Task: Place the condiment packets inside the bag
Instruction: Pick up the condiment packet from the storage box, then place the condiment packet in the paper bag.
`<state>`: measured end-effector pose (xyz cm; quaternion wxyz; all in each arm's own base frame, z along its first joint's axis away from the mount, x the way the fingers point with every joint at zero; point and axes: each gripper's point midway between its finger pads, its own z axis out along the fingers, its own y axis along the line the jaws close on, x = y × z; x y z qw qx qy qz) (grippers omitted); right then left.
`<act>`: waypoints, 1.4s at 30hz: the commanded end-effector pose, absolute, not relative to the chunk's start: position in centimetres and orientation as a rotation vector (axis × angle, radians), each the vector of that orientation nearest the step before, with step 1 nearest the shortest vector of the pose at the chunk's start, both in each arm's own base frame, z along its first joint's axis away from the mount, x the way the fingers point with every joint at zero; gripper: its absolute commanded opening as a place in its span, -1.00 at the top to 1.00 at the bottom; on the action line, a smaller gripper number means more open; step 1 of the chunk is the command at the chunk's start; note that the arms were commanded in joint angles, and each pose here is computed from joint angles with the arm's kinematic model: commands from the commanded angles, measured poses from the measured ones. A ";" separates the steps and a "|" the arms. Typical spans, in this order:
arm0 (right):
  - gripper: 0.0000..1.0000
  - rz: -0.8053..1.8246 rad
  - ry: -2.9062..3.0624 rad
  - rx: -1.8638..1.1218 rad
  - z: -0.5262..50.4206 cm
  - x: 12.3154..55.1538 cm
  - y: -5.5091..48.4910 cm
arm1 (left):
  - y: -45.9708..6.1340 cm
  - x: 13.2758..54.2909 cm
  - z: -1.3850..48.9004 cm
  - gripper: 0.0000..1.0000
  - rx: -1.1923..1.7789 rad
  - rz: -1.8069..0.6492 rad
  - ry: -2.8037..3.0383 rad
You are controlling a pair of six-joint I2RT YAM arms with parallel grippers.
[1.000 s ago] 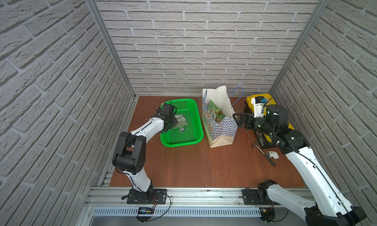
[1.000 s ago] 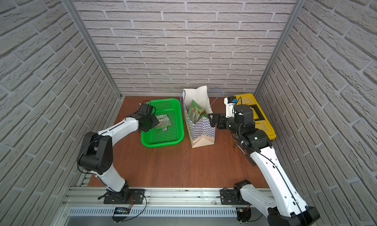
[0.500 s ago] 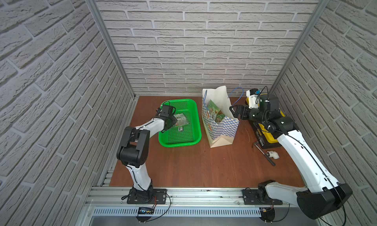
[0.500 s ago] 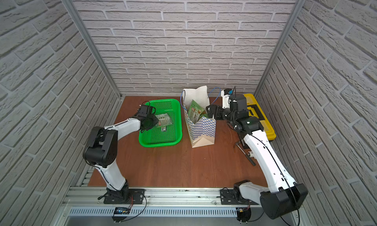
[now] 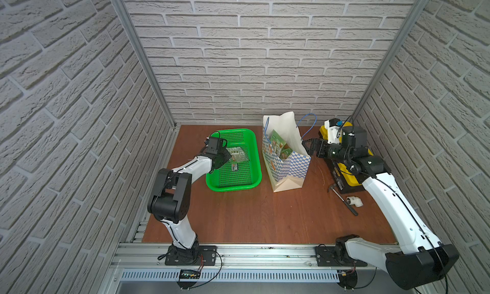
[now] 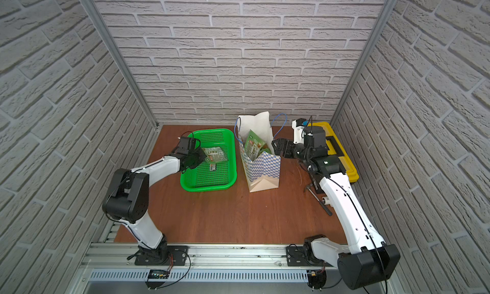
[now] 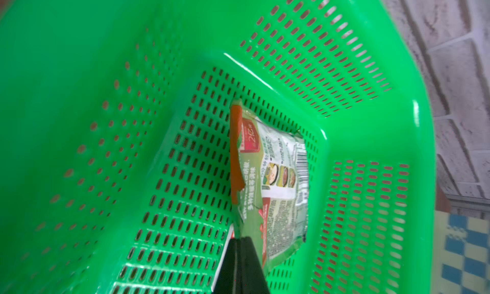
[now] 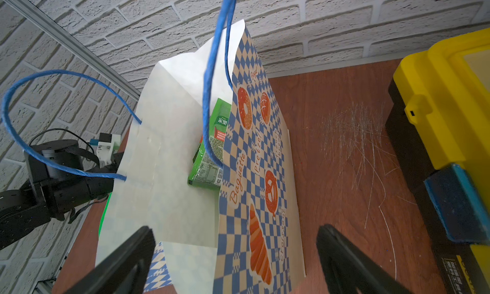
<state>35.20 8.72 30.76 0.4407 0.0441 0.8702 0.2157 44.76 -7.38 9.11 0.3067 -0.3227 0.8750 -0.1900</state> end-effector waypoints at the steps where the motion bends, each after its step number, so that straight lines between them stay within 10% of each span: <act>1: -0.98 0.578 2.060 0.087 33.4 34.7 8.9 | -7.6 44.6 13.0 1.00 -0.792 -0.556 2.237; 42: -0.98 0.532 1.975 0.173 33.6 29.1 6.7 | -17.6 31.0 48.7 1.00 -0.168 -0.837 1.659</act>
